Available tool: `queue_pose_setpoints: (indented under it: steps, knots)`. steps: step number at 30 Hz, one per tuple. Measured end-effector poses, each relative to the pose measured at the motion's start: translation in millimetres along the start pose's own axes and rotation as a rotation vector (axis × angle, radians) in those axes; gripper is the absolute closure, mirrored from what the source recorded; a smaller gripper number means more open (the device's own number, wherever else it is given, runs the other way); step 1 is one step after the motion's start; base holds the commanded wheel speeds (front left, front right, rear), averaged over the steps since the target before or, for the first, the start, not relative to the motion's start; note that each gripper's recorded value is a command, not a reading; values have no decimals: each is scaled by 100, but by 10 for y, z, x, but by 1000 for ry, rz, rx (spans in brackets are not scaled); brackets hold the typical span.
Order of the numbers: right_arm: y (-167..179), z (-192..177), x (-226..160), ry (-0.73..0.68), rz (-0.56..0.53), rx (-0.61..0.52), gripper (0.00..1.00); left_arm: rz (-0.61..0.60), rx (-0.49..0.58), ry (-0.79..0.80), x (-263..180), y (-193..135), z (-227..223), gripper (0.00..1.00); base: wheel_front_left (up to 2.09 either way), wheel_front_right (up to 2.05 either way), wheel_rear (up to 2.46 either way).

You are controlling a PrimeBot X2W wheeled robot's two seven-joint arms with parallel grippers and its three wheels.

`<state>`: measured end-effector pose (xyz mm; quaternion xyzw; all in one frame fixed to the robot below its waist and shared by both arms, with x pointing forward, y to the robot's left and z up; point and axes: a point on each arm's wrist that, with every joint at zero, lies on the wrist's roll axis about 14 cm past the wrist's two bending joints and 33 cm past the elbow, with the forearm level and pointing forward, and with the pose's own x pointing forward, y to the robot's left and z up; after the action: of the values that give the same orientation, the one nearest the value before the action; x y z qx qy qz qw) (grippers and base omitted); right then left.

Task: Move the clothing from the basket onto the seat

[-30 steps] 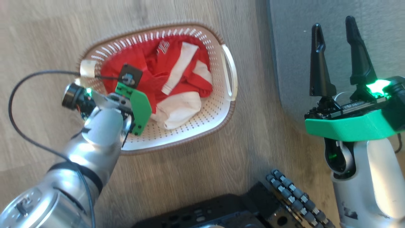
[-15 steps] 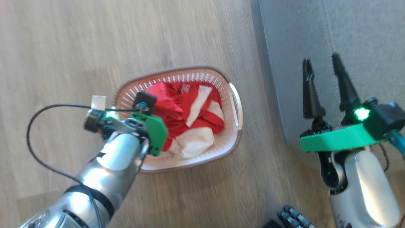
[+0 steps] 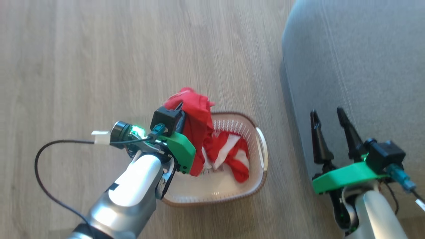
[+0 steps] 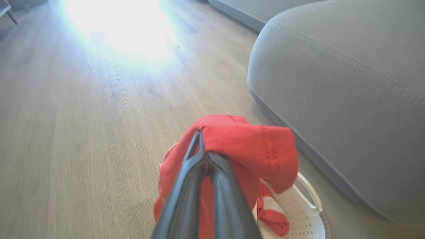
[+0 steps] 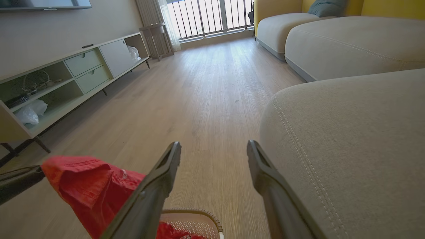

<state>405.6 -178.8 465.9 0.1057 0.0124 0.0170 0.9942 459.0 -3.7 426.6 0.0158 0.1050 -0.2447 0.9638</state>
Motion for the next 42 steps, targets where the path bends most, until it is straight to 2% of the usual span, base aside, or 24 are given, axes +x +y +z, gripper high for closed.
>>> queue_pose_setpoints:
  steps: [12,21,32,42]
  knots:
    - [182,147,-315,-34,44,9,0,36,23,-328,-397,30,1123,100,0,0,0]
    - [267,221,-316,-57,70,9,0,90,2,-503,-561,194,1754,100,0,0,0]
    - [382,283,-355,-76,103,12,0,93,24,-629,-698,199,2254,100,0,0,0]
    - [419,318,-369,-87,114,19,0,68,16,-643,-713,114,2301,100,0,0,0]
